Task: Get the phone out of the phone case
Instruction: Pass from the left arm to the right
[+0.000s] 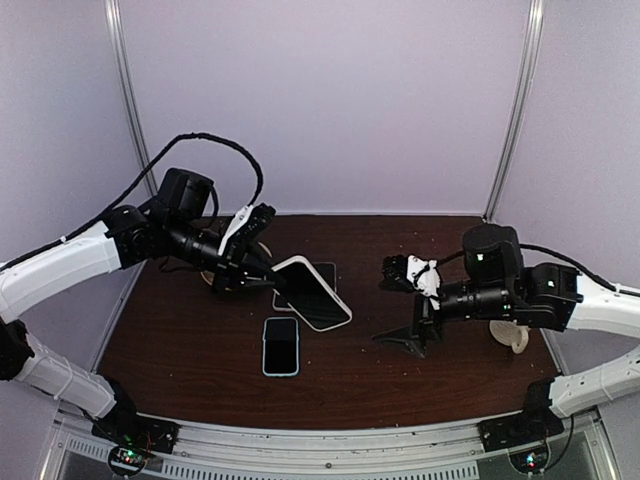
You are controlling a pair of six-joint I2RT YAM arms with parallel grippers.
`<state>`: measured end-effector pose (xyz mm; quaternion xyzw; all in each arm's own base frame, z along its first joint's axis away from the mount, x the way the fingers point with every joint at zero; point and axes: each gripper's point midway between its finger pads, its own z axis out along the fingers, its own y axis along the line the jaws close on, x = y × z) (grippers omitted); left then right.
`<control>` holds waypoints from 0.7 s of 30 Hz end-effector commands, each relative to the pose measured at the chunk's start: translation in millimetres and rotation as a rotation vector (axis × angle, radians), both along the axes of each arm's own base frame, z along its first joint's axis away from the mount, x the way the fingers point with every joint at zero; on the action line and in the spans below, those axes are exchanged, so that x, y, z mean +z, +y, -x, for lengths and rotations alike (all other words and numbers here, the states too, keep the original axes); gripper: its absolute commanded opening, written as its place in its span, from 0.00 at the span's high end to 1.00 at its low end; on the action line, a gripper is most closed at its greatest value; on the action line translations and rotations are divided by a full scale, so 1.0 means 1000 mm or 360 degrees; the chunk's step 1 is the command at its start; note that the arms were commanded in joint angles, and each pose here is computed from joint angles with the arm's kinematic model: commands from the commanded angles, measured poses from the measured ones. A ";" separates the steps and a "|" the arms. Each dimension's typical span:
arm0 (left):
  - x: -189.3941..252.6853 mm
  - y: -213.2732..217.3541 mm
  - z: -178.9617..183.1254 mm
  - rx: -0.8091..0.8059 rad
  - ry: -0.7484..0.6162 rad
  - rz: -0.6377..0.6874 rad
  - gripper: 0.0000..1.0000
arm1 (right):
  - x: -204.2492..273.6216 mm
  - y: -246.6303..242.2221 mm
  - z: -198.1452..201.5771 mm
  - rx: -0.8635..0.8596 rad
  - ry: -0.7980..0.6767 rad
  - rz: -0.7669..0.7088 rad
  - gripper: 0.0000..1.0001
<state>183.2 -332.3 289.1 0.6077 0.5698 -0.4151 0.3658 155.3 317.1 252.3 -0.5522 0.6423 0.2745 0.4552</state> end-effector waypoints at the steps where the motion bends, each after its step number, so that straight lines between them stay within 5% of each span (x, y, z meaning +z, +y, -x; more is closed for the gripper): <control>1: 0.040 -0.004 0.024 -0.0247 -0.0172 0.0344 1.00 | 0.028 0.018 0.016 0.0209 -0.0035 -0.0212 0.01; 21: 0.062 -0.001 0.021 -0.0111 -0.0130 0.0590 1.00 | 0.044 0.067 0.010 0.0212 0.0091 -0.0493 0.45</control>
